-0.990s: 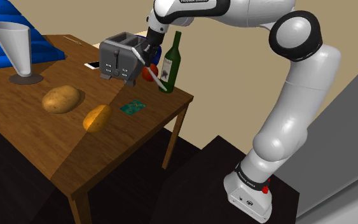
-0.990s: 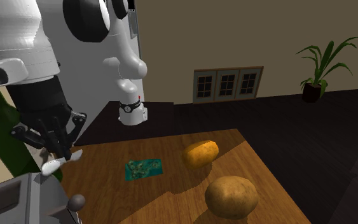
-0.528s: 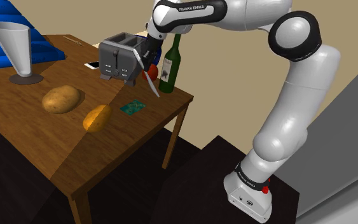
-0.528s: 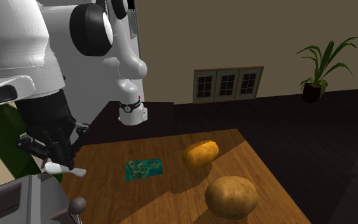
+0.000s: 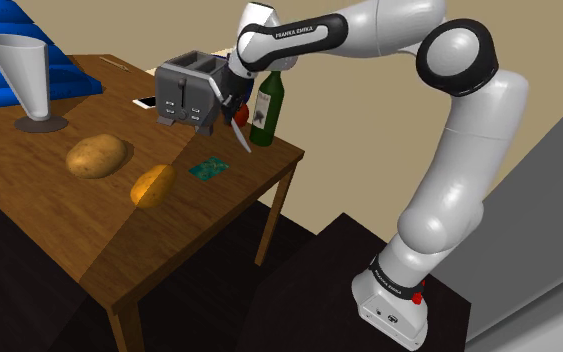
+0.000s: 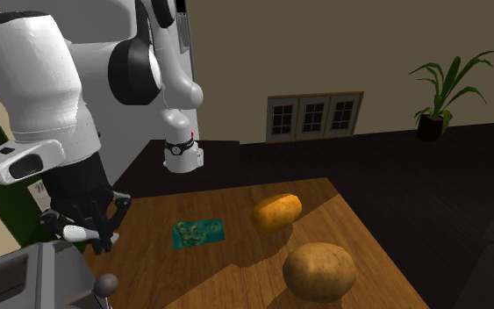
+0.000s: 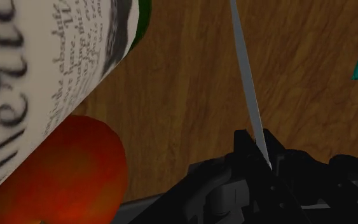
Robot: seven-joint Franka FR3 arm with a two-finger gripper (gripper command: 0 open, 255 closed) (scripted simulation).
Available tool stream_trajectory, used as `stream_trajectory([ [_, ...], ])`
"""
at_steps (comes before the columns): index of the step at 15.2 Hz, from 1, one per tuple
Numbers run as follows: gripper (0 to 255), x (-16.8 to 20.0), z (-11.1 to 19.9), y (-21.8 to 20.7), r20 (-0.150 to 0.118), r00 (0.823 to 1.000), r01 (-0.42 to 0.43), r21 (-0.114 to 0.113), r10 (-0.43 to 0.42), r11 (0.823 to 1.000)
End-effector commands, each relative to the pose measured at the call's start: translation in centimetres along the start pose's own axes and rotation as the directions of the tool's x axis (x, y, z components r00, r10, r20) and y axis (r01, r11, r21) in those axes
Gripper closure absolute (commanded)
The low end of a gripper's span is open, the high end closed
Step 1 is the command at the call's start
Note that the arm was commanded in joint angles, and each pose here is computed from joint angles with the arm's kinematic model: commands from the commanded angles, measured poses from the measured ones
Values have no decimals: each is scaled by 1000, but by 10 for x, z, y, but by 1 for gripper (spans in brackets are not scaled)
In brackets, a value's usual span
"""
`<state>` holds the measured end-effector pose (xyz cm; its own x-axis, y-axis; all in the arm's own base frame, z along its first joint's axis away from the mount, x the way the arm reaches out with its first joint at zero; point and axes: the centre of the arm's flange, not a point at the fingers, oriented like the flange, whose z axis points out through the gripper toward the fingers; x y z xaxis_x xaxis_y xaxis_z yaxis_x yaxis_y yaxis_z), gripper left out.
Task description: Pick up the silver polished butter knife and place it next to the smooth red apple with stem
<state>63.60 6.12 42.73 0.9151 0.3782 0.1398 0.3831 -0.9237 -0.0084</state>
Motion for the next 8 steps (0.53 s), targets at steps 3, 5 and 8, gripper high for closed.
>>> stream_trajectory([
  [3,255,-6,29,4,19,1000,-5,6,5,1000],
  [5,255,-7,40,4,19,1000,-5,6,5,1000],
  [8,255,-8,43,4,19,1000,-5,6,5,1000],
])
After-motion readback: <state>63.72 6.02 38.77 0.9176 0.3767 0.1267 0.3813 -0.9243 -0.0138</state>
